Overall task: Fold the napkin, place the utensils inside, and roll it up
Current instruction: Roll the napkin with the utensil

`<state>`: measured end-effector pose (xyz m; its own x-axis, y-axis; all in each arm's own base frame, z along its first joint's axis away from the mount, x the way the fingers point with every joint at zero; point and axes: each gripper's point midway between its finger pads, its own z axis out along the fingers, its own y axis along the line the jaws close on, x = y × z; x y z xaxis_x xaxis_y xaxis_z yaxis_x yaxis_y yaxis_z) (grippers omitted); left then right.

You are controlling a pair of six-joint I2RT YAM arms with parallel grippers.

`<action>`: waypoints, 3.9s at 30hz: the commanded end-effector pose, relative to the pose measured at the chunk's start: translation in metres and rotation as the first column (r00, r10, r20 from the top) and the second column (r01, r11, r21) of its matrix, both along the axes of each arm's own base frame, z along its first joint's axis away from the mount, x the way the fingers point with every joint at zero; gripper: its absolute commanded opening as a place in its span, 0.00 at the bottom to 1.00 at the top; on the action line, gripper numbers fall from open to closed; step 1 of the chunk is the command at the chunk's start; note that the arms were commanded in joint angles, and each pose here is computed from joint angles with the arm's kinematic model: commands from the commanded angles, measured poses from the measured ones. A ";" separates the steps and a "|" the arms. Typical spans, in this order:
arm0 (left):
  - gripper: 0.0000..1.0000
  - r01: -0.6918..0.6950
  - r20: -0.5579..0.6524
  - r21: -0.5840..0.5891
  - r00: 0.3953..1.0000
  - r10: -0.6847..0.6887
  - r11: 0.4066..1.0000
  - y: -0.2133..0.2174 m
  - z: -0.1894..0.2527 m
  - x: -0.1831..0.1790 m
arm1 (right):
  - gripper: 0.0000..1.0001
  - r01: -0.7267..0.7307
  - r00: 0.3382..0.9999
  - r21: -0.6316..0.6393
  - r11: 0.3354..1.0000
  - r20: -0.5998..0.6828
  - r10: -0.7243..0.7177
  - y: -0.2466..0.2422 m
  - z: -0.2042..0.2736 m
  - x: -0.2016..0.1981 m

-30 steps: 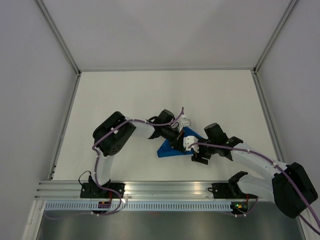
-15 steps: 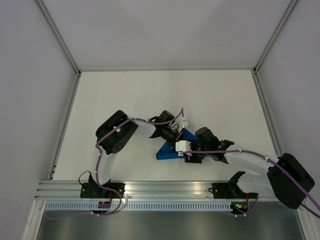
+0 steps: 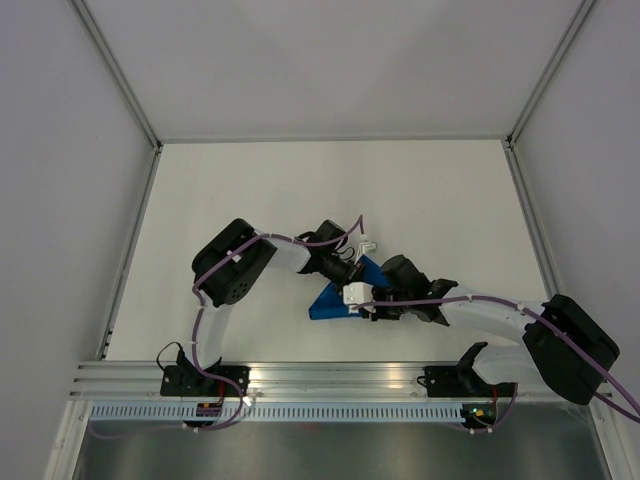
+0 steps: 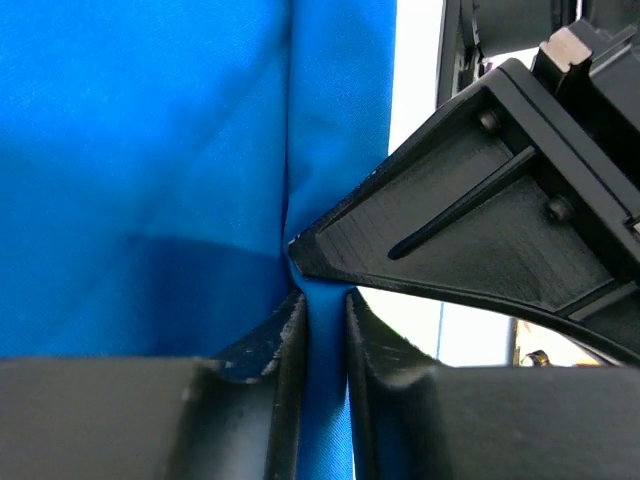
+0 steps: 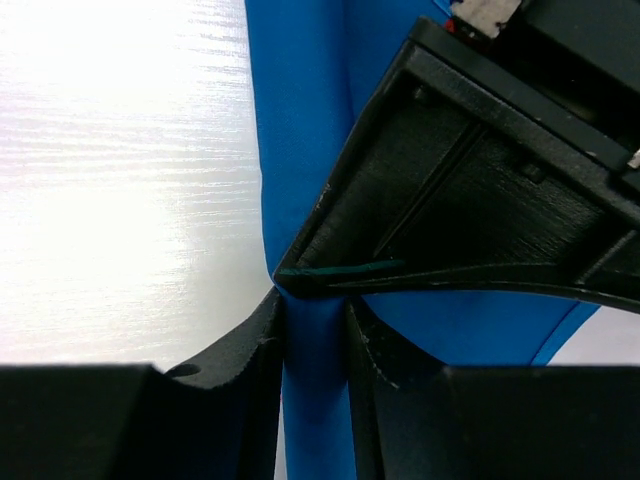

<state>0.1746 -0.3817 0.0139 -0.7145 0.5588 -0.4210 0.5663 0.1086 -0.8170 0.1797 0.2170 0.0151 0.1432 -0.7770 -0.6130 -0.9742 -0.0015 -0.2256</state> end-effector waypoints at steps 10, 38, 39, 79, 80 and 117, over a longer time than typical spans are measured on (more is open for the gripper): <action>0.44 -0.190 0.079 0.064 0.980 0.185 0.980 0.025 0.022 0.042 | 0.15 -0.016 0.991 -0.136 0.991 -0.130 -0.002 -0.026 -0.029 -0.023; 0.41 -0.410 0.769 -0.482 0.226 0.598 0.774 0.075 0.134 0.046 | 0.11 -0.069 0.719 -0.133 0.989 -0.693 -0.043 -0.028 -0.038 0.011; 0.42 -0.381 0.793 -0.454 0.240 0.560 0.806 0.066 0.128 0.037 | 0.11 -0.068 0.712 -0.137 0.988 -0.701 -0.048 -0.029 -0.039 0.011; 0.02 -0.181 0.907 0.171 0.413 -0.083 0.969 0.009 -0.030 -0.004 | 0.21 -0.022 0.722 -0.177 0.984 -0.684 -0.106 -0.034 -0.041 0.022; 0.02 -0.178 0.901 0.174 0.425 -0.083 0.969 0.008 -0.032 -0.006 | 0.23 -0.019 0.730 -0.170 0.985 -0.675 -0.103 -0.033 -0.038 0.024; 0.02 -0.037 0.340 0.210 0.940 -0.037 0.977 0.034 -0.058 -0.021 | 0.64 0.312 0.937 0.211 0.927 -0.230 -0.263 -0.074 0.094 0.067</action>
